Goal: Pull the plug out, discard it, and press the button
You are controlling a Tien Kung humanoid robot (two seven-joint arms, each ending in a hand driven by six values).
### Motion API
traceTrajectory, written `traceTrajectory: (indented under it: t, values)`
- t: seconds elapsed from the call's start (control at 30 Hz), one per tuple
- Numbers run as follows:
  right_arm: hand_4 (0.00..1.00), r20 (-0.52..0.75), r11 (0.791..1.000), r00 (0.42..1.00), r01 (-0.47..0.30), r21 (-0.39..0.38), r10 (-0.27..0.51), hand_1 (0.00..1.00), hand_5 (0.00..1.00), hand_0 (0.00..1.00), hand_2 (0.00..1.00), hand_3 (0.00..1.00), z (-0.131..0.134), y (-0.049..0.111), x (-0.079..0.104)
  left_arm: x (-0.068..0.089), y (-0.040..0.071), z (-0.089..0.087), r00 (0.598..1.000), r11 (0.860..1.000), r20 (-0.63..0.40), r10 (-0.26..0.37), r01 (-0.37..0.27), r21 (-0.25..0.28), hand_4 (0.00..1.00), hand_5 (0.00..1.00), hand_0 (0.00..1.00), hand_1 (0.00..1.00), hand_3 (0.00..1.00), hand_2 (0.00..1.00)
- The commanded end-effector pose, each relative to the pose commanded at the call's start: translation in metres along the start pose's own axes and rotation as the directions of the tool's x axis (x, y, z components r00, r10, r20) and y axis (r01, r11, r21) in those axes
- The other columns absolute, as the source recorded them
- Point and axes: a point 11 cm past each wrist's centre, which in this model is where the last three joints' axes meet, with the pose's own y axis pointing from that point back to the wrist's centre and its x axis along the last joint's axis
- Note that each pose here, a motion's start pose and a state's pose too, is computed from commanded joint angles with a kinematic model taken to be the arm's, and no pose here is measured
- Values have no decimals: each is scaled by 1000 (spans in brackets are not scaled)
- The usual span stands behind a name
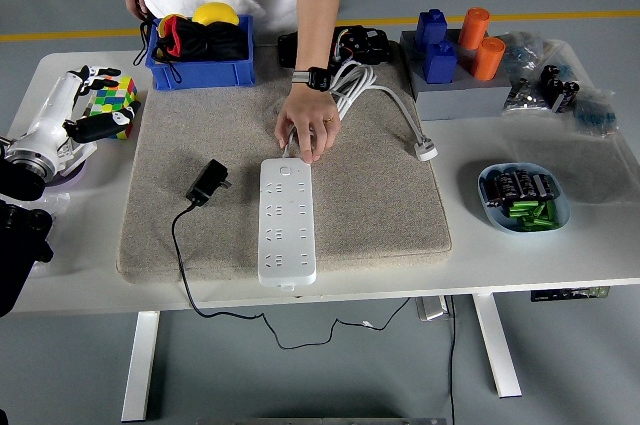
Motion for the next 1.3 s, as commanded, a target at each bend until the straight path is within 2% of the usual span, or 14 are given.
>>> traceTrajectory:
  t: [0.27,0.83,1.3]
  values:
    - [661,-7,1000,1000,1,-2,-1,660,475,740,643,611,1,0,-1,0,2,-3,1000,1000,0,1,-1,5,728,294,842,813,778,730]
    - [661,-13,1000,1000,-5,-2,5,660,475,740,643,610,1,0,1,1,2,3,1000,1000,7,7,-7,-14,726,298,835,808,772,721]
    - [660,-16,1000,1000,-8,-7,8,660,475,740,643,610,3,0,2,-1,3,0,1000,1000,6,0,0,-3,722,298,835,808,771,719]
